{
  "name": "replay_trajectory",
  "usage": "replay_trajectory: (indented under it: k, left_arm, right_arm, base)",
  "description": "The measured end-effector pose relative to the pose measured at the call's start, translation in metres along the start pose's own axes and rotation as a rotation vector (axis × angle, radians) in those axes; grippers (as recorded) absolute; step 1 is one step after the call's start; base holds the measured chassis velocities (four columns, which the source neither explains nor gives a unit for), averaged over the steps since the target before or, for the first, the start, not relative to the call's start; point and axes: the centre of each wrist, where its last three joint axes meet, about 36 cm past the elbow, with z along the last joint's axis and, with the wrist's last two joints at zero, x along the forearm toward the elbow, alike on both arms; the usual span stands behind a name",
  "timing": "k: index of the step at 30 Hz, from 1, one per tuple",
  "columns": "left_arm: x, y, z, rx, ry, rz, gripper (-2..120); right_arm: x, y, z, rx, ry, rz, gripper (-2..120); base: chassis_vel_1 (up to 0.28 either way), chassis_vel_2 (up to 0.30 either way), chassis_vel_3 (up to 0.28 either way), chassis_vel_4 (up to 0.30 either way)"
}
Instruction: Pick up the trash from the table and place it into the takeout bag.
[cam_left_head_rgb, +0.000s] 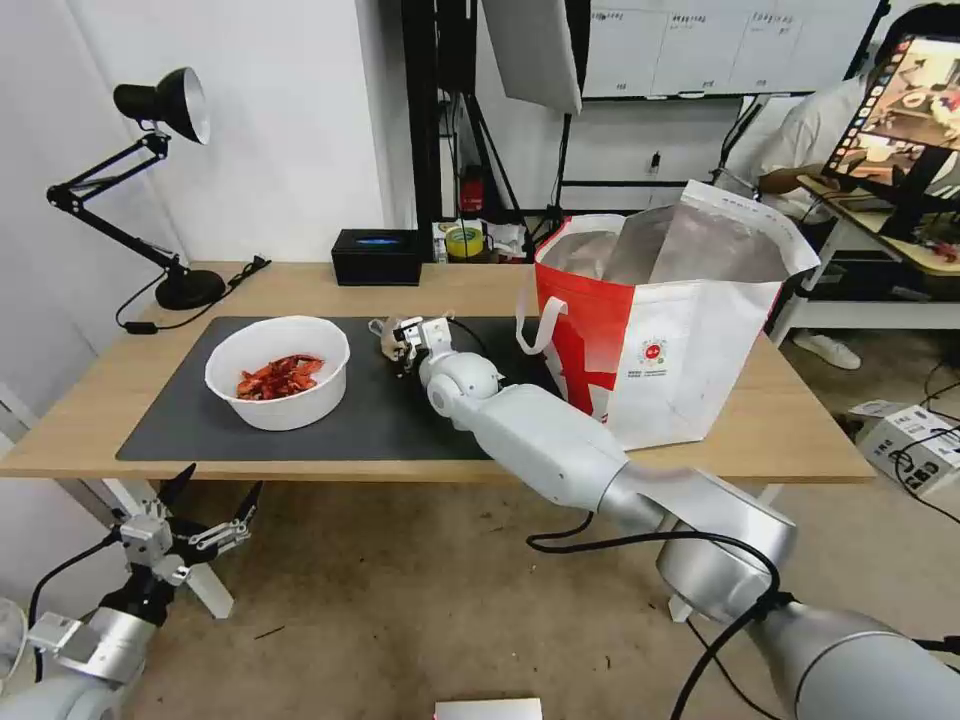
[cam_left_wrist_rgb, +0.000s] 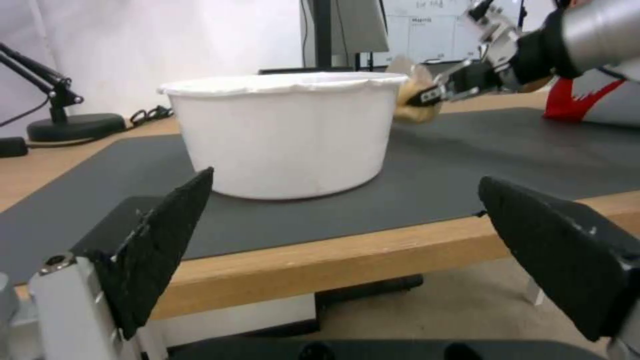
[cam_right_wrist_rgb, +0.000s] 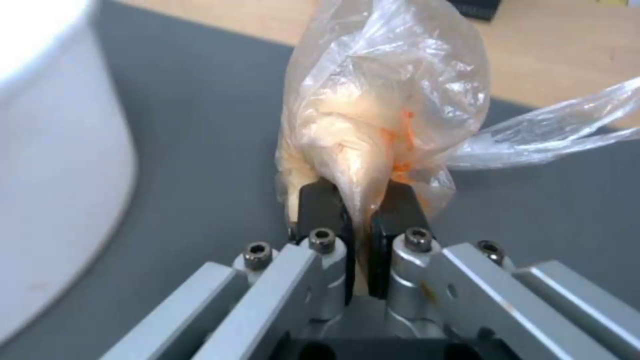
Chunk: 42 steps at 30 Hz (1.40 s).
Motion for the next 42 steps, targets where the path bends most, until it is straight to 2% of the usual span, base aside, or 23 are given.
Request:
replay_trajectory:
  k: [3, 5, 7, 9, 12, 17, 20, 21, 23, 24, 27, 34, 42]
  left_arm:
    - [0.002, 0.000, -0.002, -0.002, 0.000, -0.005, 100]
    - [0.006, 0.000, -0.003, -0.003, 0.000, -0.012, 100]
    - [0.006, 0.000, -0.003, -0.002, 0.001, -0.013, 100]
    - [0.007, 0.000, -0.002, -0.001, 0.002, -0.014, 100]
    - [0.008, -0.003, -0.002, 0.001, 0.004, -0.013, 100]
    - [0.009, -0.005, -0.003, 0.001, 0.004, -0.012, 100]
    - [0.008, -0.006, -0.007, -0.004, 0.000, -0.009, 100]
    - [0.008, -0.006, -0.007, -0.004, 0.000, -0.009, 100]
    - [0.006, -0.006, -0.009, -0.008, 0.000, -0.006, 100]
    - [0.006, -0.006, -0.009, -0.008, 0.000, -0.006, 100]
    - [0.006, -0.009, -0.011, -0.012, 0.003, -0.003, 100]
    - [0.008, -0.014, -0.013, -0.013, -0.001, -0.016, 100]
    - [0.012, -0.021, -0.014, -0.004, 0.001, -0.016, 100]
  right_arm:
    - [0.017, 0.001, -0.001, 0.010, -0.048, -0.004, 3]
    - [0.041, 0.000, 0.000, 0.063, -0.133, -0.001, 3]
    - [0.053, 0.000, -0.001, 0.075, -0.166, -0.001, 3]
    - [0.068, 0.000, -0.003, 0.078, -0.200, 0.002, 3]
    - [0.110, -0.003, 0.003, 0.075, -0.279, 0.002, 3]
    - [0.133, -0.008, 0.010, 0.057, -0.329, -0.001, 3]
    - [0.180, -0.028, 0.010, -0.020, -0.468, 0.009, 3]
    - [0.180, -0.028, 0.010, -0.020, -0.468, 0.009, 3]
    - [0.201, -0.045, 0.008, -0.045, -0.533, 0.033, 3]
    - [0.201, -0.045, 0.008, -0.045, -0.533, 0.033, 3]
    - [0.232, -0.063, 0.002, -0.072, -0.595, 0.059, 3]
    - [0.262, -0.075, -0.013, -0.098, -0.641, 0.083, 3]
    - [0.286, -0.112, -0.021, -0.090, -0.631, 0.172, 3]
  base:
    - [0.000, 0.000, 0.000, 0.000]
    - [0.000, 0.000, 0.000, 0.000]
    - [0.000, 0.000, 0.000, 0.000]
    - [0.000, 0.000, 0.000, 0.000]
    - [0.000, 0.000, 0.000, 0.000]
    - [0.000, 0.000, 0.000, 0.000]
    - [0.000, 0.000, 0.000, 0.000]
    - [0.000, 0.000, 0.000, 0.000]
    - [0.000, 0.000, 0.000, 0.000]
    - [0.000, 0.000, 0.000, 0.000]
    - [0.000, 0.000, 0.000, 0.000]
    - [0.000, 0.000, 0.000, 0.000]
    - [0.000, 0.000, 0.000, 0.000]
